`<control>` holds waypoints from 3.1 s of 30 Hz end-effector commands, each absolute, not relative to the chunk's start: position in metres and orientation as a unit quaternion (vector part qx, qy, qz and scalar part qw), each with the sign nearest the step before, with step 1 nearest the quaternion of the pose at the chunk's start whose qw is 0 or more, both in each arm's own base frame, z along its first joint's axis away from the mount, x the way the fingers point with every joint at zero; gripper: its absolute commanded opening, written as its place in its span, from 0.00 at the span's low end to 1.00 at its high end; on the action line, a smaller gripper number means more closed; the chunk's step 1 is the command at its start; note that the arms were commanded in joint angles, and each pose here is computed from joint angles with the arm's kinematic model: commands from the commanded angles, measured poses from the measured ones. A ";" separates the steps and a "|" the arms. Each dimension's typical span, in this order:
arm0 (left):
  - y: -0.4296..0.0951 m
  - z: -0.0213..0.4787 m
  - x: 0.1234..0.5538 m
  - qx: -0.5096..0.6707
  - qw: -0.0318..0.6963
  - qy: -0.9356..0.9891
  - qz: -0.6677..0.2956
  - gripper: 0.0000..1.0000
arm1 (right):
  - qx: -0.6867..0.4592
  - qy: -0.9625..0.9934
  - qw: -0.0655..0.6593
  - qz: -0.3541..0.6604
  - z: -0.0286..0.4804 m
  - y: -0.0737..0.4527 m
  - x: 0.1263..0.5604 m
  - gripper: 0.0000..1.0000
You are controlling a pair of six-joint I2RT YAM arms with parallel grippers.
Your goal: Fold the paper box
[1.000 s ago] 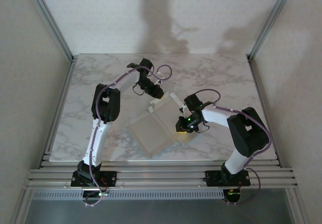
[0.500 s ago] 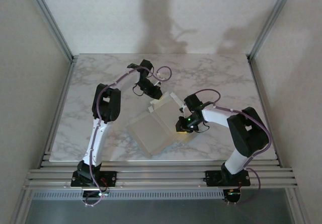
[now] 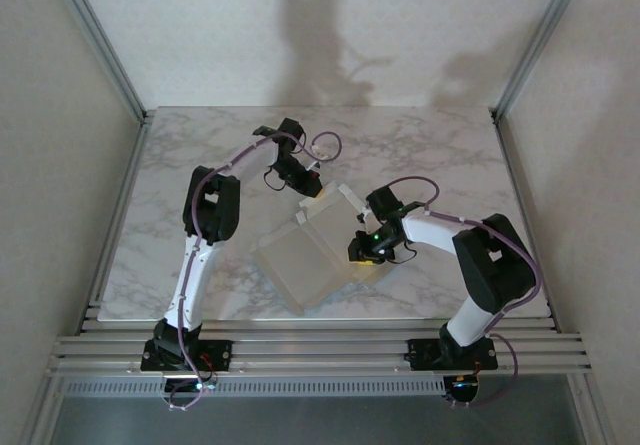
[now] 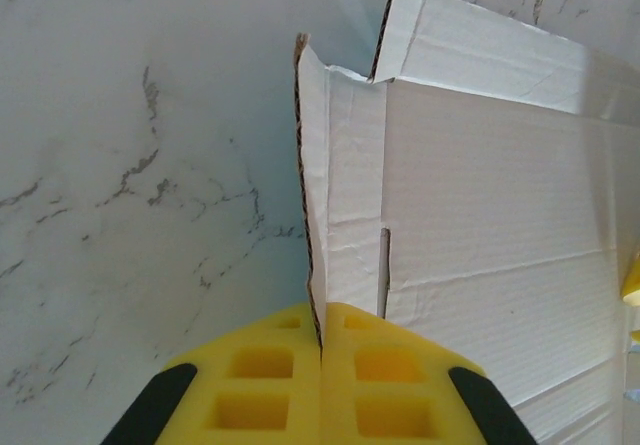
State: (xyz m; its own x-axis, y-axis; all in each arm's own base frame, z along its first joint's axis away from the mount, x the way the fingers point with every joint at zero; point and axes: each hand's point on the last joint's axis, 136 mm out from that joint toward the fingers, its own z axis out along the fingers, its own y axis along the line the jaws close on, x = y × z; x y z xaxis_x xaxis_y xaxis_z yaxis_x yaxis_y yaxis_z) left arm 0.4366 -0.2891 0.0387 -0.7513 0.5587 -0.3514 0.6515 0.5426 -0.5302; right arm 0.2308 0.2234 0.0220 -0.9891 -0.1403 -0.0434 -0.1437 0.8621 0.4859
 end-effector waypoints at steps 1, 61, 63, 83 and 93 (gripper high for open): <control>-0.299 0.055 0.433 0.350 0.085 0.866 -0.346 0.00 | -0.061 0.972 0.025 0.226 0.040 0.212 0.238 0.34; -0.261 0.117 0.406 0.060 0.330 0.857 -0.391 0.03 | -0.003 0.940 0.237 0.247 0.071 0.342 0.318 0.44; -0.262 0.119 0.404 0.071 0.342 0.853 -0.387 0.03 | -0.003 0.937 0.242 0.252 0.073 0.340 0.319 0.39; -0.283 0.141 0.379 0.129 0.444 0.781 -0.421 0.04 | 0.028 0.931 0.235 0.279 0.057 0.308 0.312 0.28; -0.287 0.137 0.364 0.151 0.479 0.755 -0.420 0.05 | 0.006 0.914 0.252 0.318 0.080 0.291 0.299 0.31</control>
